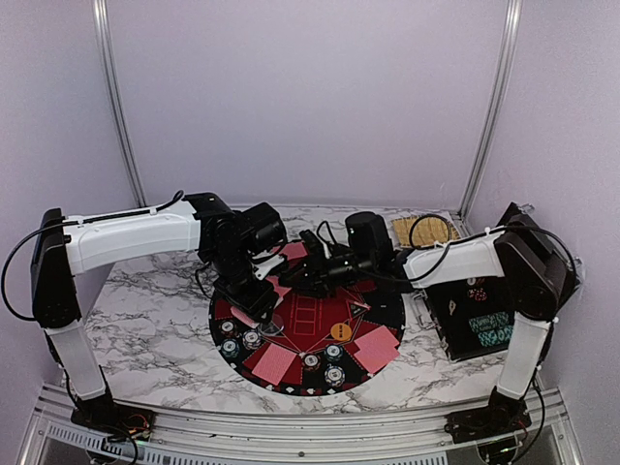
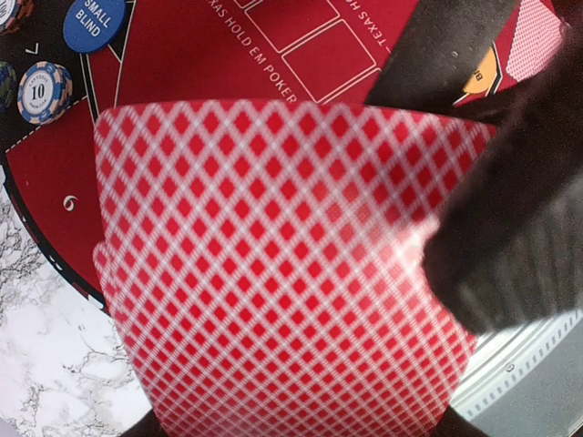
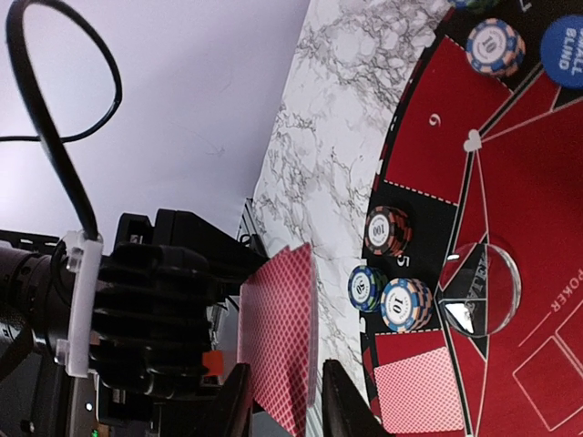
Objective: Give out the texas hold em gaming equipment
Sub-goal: Pick up the poker card from the face-down deck piles.
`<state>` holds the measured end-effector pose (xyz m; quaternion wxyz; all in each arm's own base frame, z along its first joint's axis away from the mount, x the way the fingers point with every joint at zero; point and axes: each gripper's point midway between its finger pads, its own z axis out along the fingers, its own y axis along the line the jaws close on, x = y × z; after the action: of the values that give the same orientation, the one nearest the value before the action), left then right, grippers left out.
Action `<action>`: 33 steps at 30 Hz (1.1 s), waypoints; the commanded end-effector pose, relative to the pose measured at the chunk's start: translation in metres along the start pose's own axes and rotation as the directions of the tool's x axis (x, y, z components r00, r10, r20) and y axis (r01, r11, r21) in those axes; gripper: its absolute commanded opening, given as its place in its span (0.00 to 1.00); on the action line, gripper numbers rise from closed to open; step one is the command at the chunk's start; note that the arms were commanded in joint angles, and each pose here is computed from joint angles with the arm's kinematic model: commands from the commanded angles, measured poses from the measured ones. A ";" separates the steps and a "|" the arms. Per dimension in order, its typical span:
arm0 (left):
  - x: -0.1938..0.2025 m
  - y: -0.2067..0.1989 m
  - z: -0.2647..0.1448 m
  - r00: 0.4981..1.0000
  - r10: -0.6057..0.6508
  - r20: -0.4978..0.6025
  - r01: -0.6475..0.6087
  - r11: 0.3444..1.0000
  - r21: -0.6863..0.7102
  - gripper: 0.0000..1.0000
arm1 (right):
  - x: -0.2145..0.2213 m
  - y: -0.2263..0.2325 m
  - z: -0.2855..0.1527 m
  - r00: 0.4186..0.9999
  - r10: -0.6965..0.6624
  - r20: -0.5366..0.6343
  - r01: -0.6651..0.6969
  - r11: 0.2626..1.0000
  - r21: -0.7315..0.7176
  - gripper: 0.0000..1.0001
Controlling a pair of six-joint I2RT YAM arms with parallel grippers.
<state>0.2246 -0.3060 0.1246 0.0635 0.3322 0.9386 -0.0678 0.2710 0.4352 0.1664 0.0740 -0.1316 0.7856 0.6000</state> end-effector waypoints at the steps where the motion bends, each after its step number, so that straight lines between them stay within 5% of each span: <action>1: -0.004 -0.004 -0.014 0.999 0.004 0.036 -0.005 1.000 0.015 0.36 | -0.002 0.010 -0.007 1.000 -0.019 0.015 0.019 1.000 -0.022 0.24; 17: 0.000 -0.002 -0.012 1.000 -0.003 0.028 0.002 1.000 0.013 0.36 | -0.004 0.013 -0.007 1.000 -0.021 0.016 0.021 0.999 -0.031 0.00; 33: 0.003 0.000 -0.011 1.000 -0.012 0.026 0.011 1.000 0.006 0.36 | -0.016 0.021 -0.023 0.998 -0.023 0.058 0.026 0.999 -0.045 0.00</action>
<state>0.2240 -0.3048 0.1231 0.0616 0.3303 0.9395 -0.0665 0.2770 0.4261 0.1729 0.0794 -0.1238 0.7816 0.6061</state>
